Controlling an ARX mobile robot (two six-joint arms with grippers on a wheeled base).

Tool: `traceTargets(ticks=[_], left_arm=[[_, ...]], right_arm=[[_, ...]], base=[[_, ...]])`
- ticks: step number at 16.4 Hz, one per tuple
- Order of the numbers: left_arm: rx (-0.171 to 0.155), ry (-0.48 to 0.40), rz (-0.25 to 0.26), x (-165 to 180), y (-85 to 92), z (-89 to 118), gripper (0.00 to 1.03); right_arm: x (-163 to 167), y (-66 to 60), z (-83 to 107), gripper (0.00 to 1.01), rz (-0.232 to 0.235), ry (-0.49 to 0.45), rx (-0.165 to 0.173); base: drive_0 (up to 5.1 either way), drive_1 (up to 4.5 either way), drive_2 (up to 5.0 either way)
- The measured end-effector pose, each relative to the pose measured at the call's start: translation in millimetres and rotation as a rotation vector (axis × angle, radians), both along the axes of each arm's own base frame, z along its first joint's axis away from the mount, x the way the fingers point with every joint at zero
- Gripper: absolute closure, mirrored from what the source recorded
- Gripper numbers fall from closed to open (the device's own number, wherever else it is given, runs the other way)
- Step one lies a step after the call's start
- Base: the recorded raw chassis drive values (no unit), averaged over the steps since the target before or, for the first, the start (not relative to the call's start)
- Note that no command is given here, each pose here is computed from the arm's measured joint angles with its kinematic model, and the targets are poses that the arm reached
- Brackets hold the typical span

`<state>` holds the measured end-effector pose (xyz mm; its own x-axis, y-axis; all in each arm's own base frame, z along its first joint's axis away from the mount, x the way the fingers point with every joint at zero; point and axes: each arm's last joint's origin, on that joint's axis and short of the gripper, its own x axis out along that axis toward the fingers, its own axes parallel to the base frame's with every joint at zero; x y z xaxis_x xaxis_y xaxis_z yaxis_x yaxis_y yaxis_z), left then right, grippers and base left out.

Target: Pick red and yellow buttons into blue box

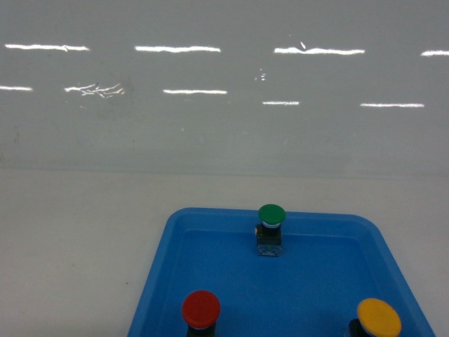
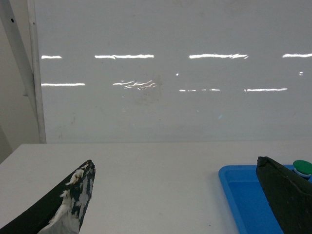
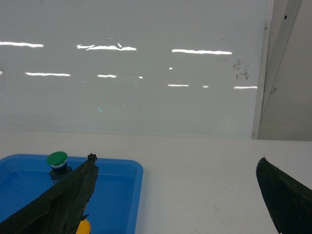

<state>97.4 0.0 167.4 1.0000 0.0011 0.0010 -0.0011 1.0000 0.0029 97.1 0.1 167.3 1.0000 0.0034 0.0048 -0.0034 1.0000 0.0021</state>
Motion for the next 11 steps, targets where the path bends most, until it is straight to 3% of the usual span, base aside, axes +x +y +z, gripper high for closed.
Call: traceTargets(ticks=[11], left_arm=[[0.0, 0.0, 0.0, 0.0, 0.0, 0.0, 0.05]], right_arm=[[0.0, 0.0, 0.0, 0.03, 0.0, 0.0, 0.0]], base=[[0.0, 0.0, 0.0]])
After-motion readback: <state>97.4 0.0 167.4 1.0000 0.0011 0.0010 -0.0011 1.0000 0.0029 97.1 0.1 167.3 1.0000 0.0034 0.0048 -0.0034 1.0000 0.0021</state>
